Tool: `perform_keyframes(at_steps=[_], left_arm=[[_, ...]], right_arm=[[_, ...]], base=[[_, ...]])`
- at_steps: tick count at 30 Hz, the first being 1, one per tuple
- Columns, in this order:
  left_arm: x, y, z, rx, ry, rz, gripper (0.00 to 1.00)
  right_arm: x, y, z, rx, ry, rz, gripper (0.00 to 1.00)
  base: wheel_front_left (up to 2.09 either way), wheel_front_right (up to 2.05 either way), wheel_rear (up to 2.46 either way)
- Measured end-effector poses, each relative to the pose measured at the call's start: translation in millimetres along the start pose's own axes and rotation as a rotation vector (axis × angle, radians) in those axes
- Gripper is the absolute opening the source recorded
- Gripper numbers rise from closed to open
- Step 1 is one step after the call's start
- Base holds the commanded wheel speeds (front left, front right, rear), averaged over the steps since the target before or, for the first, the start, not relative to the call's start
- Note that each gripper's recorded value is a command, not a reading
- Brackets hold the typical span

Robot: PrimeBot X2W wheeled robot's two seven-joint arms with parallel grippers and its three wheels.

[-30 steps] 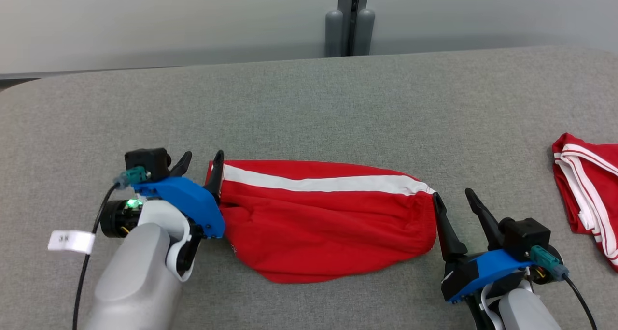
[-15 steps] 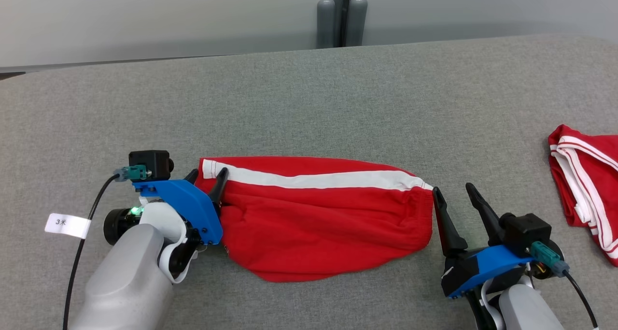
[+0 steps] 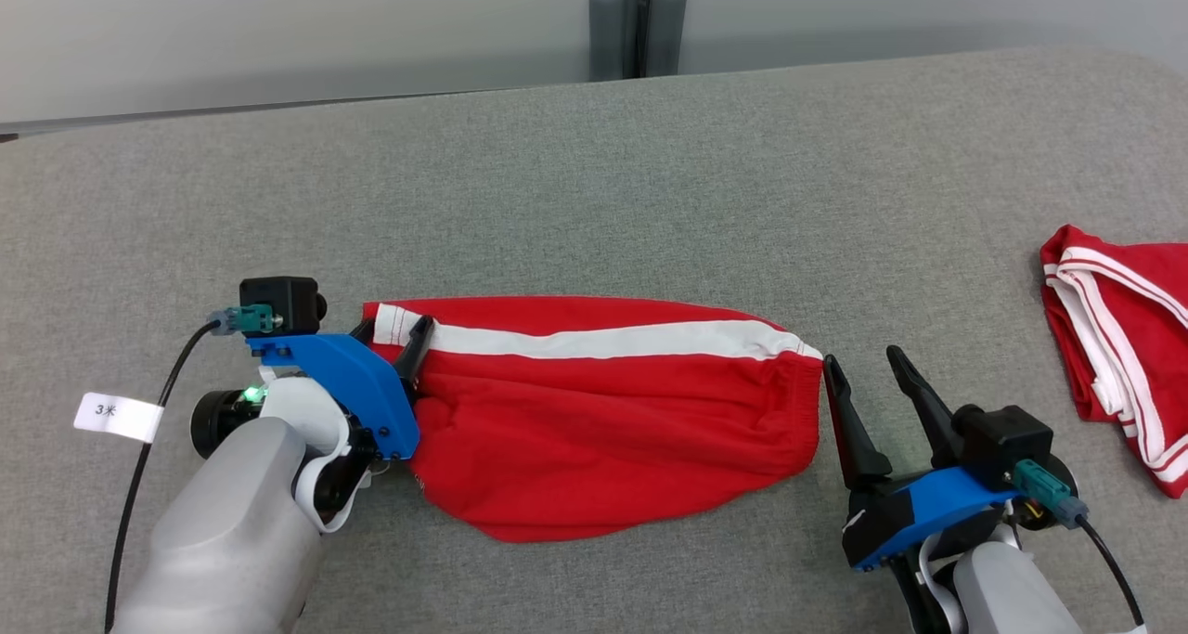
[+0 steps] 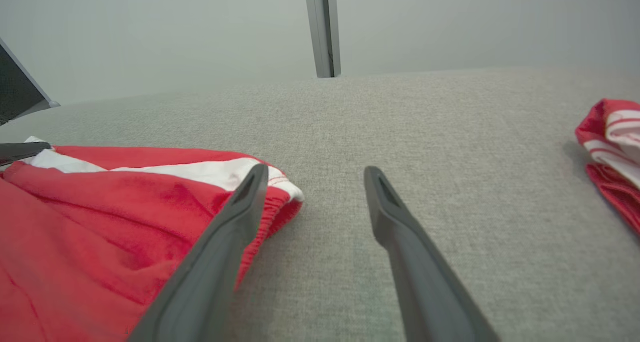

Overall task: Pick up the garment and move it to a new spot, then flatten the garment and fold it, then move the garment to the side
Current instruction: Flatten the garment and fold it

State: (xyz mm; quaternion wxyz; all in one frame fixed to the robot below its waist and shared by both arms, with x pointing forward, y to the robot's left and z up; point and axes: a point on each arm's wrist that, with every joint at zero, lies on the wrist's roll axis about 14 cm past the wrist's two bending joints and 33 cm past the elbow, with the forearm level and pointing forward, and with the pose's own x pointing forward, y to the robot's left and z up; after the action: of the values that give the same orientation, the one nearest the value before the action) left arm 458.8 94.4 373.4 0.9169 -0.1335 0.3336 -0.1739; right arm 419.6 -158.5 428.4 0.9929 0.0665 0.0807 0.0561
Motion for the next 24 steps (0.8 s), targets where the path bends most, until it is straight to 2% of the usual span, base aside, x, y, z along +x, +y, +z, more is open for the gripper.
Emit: perform_keyframes(at_steps=[5, 6, 8, 17, 24], left_arm=[[4.3, -3.3, -0.7, 0.008, 0.007, -0.015, 1.00], [4.8, -3.9, -1.5, 0.008, 0.008, -0.018, 0.90], [5.2, -4.7, -3.2, 0.014, 0.011, -0.023, 0.00], [0.9, -4.6, 3.0, 0.029, -0.042, -0.033, 0.00], [-2.8, 2.3, 5.7, 0.022, -0.067, -0.019, 0.00]], right_arm=[[-0.2, -0.7, -2.7, 0.000, 0.007, -0.001, 1.00], [0.1, -0.9, -2.8, 0.001, 0.007, -0.002, 1.00], [0.9, -1.2, -2.2, 0.001, 0.006, -0.002, 1.00], [2.7, 6.6, -6.0, 0.014, 0.017, 0.019, 1.00], [5.0, 25.7, -11.9, 0.103, 0.034, 0.061, 1.00]], base=[[0.00, 0.00, 0.00], [0.00, 0.00, 0.00], [0.00, 0.00, 0.00], [0.00, 0.00, 0.00], [0.00, 0.00, 0.00]])
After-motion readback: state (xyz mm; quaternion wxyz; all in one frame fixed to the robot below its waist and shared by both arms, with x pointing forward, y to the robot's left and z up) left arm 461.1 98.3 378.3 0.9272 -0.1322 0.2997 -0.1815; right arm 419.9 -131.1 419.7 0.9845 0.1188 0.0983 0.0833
